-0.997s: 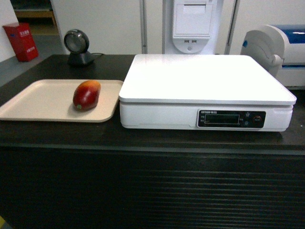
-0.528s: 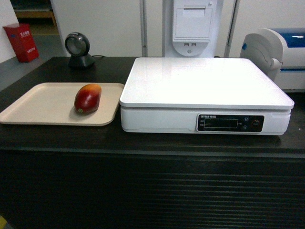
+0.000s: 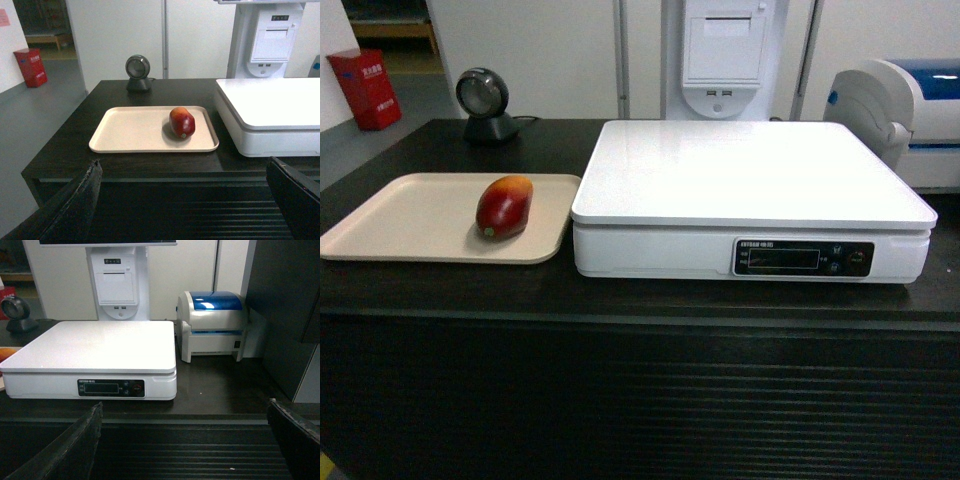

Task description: Place dark red mango on scale at checkout

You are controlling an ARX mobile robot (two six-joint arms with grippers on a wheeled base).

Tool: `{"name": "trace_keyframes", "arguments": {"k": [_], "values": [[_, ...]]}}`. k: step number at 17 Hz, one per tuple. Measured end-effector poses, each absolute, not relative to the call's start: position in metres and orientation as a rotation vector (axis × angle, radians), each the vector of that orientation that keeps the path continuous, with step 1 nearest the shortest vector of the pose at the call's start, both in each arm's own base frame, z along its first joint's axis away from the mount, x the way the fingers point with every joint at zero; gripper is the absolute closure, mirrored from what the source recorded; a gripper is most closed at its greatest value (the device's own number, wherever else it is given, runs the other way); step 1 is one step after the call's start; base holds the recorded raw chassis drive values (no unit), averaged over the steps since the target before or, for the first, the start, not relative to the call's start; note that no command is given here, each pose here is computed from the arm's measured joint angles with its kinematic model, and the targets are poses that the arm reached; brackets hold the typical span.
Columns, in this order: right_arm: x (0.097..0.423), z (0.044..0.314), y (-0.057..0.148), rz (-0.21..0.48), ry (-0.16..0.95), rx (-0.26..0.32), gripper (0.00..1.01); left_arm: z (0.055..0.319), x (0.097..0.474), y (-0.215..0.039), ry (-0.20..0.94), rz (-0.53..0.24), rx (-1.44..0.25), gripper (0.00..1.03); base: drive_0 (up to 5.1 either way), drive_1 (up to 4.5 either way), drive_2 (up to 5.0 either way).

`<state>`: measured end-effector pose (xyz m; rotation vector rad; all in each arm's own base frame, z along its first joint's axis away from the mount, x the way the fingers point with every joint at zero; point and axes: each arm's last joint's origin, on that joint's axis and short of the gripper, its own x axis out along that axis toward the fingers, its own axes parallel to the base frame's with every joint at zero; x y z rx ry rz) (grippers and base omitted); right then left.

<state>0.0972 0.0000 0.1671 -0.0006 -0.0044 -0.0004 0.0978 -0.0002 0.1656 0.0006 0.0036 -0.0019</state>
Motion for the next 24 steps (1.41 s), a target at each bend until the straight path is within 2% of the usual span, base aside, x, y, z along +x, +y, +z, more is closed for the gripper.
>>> {"name": "trace_keyframes", "arguments": {"k": [7, 8, 9, 12, 15, 17, 19, 21, 24], "values": [[0.097, 0.167, 0.000, 0.000, -0.004, -0.001, 0.03, 0.165, 0.098, 0.000, 0.015, 0.005, -0.001, 0.05, 0.0, 0.00, 0.0], [0.097, 0.167, 0.000, -0.001, -0.004, -0.001, 0.03, 0.164, 0.099, -0.003, 0.178, 0.093, 0.005, 0.05, 0.0, 0.00, 0.0], [0.097, 0.167, 0.000, 0.000, -0.005, -0.001, 0.03, 0.172, 0.104, -0.006, 0.226, 0.125, 0.030, 0.05, 0.0, 0.00, 0.0], [0.097, 0.167, 0.000, 0.000, -0.004, -0.001, 0.03, 0.201, 0.128, 0.007, 0.100, 0.168, 0.051, 0.05, 0.0, 0.00, 0.0], [0.097, 0.167, 0.000, 0.000, -0.004, -0.001, 0.03, 0.210, 0.183, 0.027, 0.088, 0.069, 0.067, 0.05, 0.0, 0.00, 0.0], [0.097, 0.167, 0.000, 0.000, -0.004, -0.001, 0.03, 0.213, 0.238, 0.033, 0.118, -0.015, 0.068, 0.05, 0.0, 0.00, 0.0], [0.097, 0.167, 0.000, 0.000, -0.004, -0.001, 0.03, 0.196, 0.294, 0.028, 0.260, -0.128, 0.041, 0.05, 0.0, 0.00, 0.0], [0.097, 0.167, 0.000, 0.000, -0.004, -0.001, 0.03, 0.174, 0.356, 0.020, 0.382, -0.206, 0.025, 0.05, 0.0, 0.00, 0.0], [0.097, 0.167, 0.000, 0.000, -0.004, -0.001, 0.03, 0.149, 0.430, 0.009, 0.511, -0.238, 0.030, 0.05, 0.0, 0.00, 0.0]]}}
